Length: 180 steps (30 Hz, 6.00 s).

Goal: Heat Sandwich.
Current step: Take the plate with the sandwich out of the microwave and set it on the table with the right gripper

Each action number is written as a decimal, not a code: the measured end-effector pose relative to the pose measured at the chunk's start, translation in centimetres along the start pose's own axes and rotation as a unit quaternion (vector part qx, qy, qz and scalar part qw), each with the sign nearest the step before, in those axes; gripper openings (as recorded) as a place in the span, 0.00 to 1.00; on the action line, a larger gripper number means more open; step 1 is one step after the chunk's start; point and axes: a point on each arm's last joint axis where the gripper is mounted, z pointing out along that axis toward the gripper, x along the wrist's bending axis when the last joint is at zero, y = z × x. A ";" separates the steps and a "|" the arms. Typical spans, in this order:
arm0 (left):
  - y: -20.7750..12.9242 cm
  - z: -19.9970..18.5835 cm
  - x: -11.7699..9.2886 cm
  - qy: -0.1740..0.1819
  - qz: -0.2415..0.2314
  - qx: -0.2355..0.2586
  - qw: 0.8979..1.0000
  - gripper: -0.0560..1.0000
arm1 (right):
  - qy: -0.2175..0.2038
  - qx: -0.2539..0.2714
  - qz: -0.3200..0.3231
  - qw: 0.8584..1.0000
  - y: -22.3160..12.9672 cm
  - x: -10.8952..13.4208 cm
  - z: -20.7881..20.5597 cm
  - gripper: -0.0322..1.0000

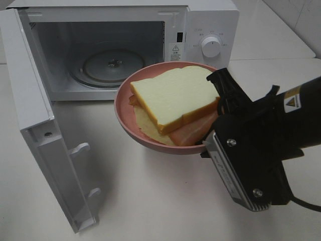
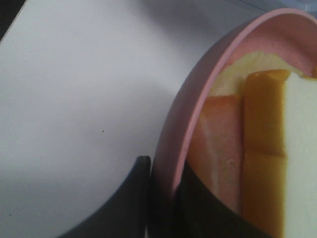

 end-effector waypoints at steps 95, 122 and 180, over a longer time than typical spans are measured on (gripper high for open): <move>0.0 0.0 0.0 0.000 0.000 0.000 1.000 0.98 | -0.130 0.388 0.580 0.705 -6.6 6.5 -6.2 0.14; 0.0 0.0 0.0 0.000 0.000 0.000 1.000 0.98 | -0.195 0.449 0.630 0.603 -8.0 6.1 -0.4 0.14; 0.0 0.0 0.0 0.000 0.000 0.000 1.000 0.98 | -0.220 0.467 0.608 0.604 -10.0 8.9 9.5 0.21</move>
